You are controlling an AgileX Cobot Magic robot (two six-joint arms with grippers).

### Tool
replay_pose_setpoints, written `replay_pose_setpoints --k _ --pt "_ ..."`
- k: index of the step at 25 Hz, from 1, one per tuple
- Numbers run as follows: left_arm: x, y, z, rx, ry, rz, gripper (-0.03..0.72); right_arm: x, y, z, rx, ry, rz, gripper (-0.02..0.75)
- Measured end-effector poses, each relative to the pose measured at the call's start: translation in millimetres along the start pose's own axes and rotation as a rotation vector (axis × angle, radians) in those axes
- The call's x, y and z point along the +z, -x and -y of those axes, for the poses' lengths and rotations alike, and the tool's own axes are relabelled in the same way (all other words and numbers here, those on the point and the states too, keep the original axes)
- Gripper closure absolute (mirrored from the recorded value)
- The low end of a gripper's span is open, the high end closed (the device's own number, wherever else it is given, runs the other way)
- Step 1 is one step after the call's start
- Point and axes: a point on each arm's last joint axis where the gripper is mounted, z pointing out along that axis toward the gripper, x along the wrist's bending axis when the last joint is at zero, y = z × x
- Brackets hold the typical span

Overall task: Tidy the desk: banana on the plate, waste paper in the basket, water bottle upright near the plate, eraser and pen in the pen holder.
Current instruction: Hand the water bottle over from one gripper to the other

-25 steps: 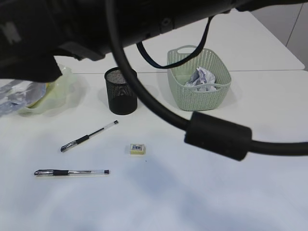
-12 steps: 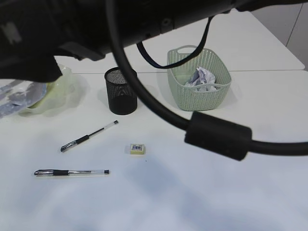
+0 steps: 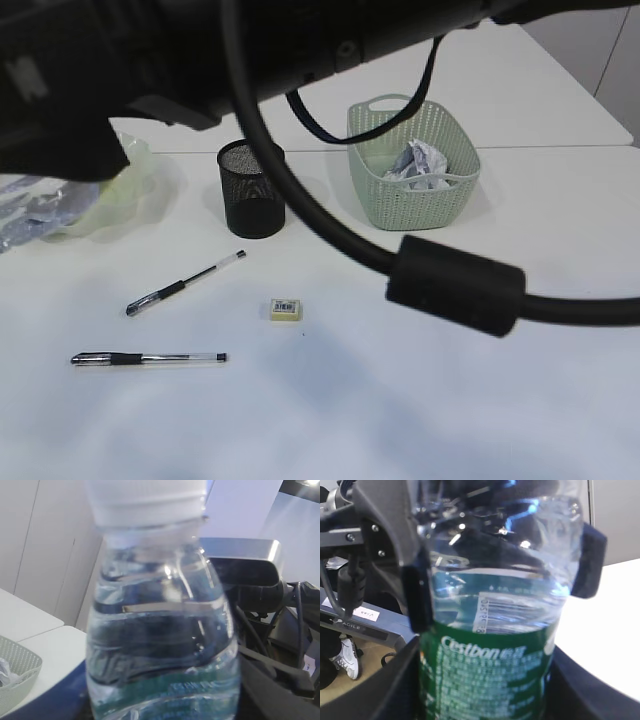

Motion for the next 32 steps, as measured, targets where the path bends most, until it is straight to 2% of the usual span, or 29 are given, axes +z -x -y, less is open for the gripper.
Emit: replay_pose_setpoints --k 7,17,24,32 --pt "0 0.0 1 0.008 -0.012 -0.001 0.318 0 1 2 -0.013 -0.023 0.015 0.225" --pt "0 -0.2 2 0.016 -0.021 -0.003 0.321 1 2 3 -0.023 -0.037 0.03 0.221" --pt "0 -1.2 3 0.04 -0.038 -0.013 0.321 -1 3 5 -0.043 -0.078 0.069 0.218" --pt "0 -5.5 3 0.057 -0.033 -0.059 0.321 -24 13 4 -0.045 -0.111 0.146 0.219"
